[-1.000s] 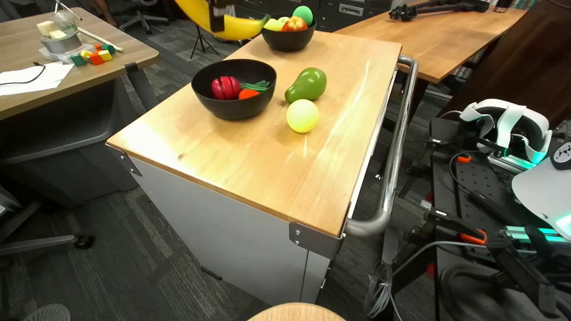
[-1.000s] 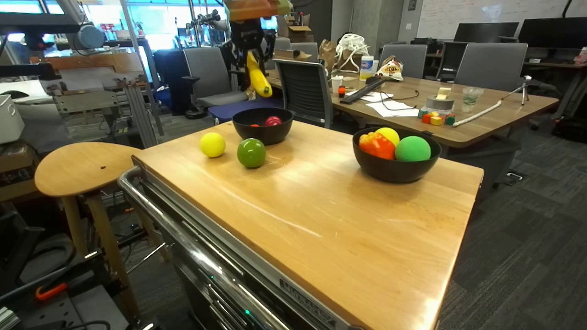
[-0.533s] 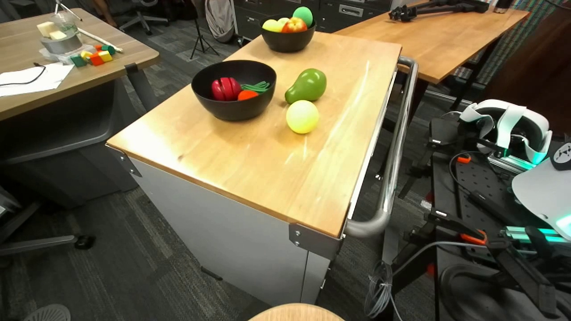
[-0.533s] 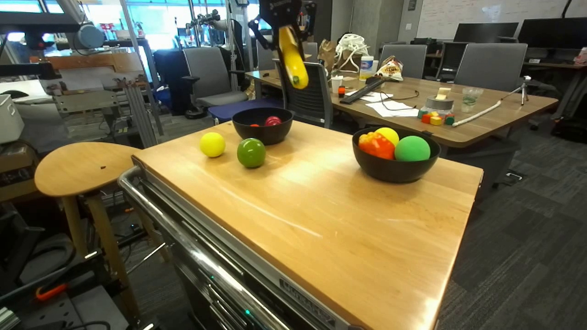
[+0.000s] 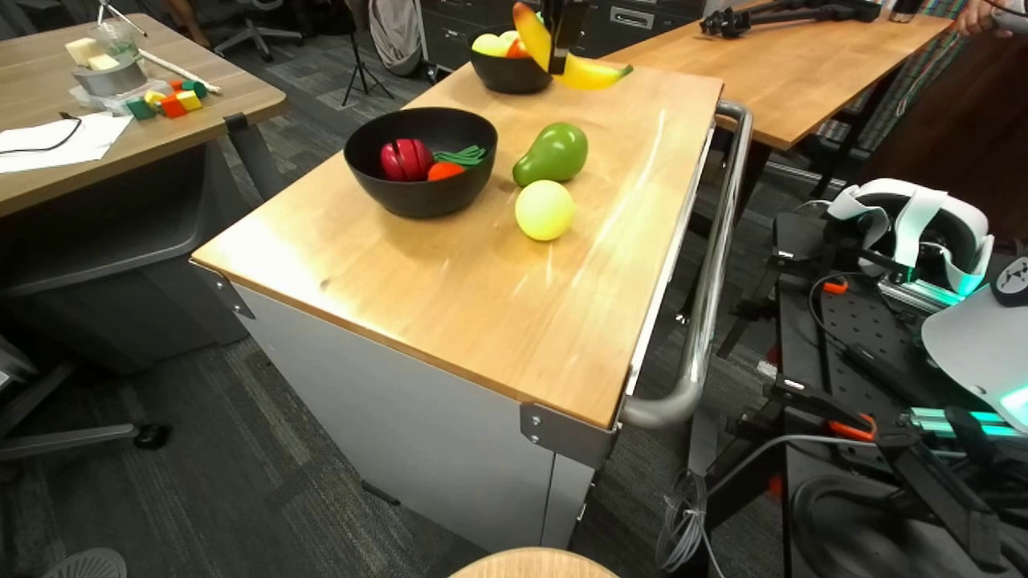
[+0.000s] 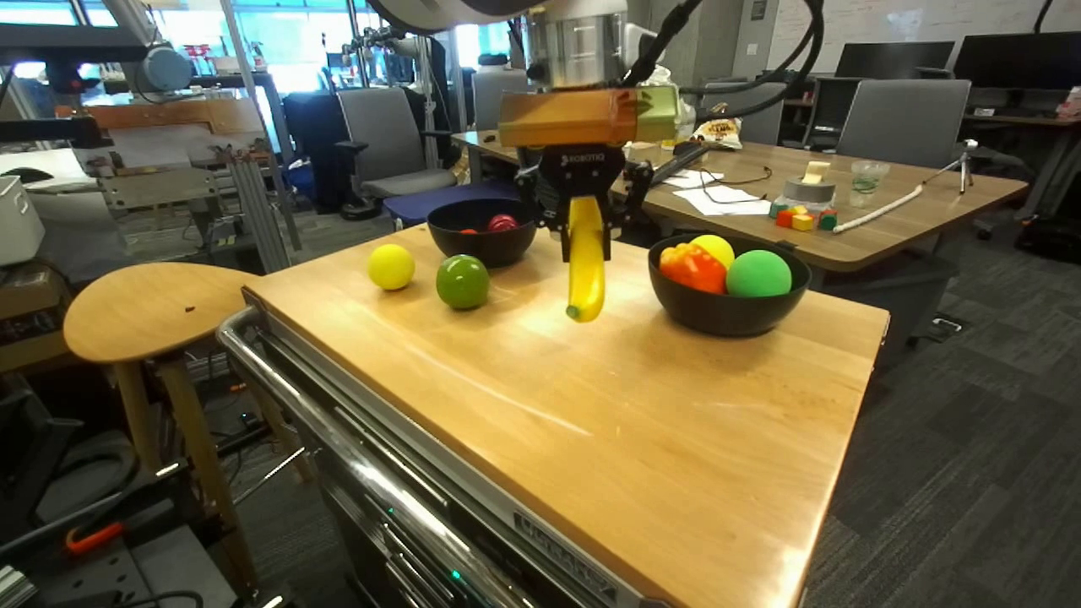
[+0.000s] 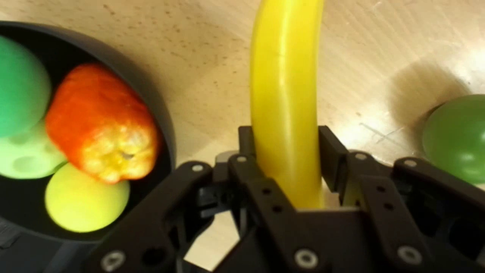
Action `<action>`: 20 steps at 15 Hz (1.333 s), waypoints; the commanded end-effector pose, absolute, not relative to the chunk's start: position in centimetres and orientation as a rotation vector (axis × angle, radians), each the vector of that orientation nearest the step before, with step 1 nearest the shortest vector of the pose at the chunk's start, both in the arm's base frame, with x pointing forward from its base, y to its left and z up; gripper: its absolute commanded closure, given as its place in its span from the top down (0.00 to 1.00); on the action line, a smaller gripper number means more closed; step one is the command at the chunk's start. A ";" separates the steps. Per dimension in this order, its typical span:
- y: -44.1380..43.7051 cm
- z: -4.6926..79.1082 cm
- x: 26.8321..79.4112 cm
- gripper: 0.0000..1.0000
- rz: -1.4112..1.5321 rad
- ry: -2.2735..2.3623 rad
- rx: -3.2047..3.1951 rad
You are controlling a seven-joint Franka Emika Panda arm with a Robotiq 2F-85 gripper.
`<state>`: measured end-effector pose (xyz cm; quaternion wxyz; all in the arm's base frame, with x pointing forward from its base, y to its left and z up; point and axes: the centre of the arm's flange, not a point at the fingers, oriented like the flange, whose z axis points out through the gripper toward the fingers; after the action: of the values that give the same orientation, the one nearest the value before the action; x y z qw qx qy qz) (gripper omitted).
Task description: Remove the fruits and vegetables from the two black bowls
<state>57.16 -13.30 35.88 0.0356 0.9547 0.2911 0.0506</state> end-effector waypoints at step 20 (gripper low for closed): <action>7.1 48.3 60.2 1.00 0.280 1.276 2.802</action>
<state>57.57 5.09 47.43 0.0532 0.9232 0.3741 0.0705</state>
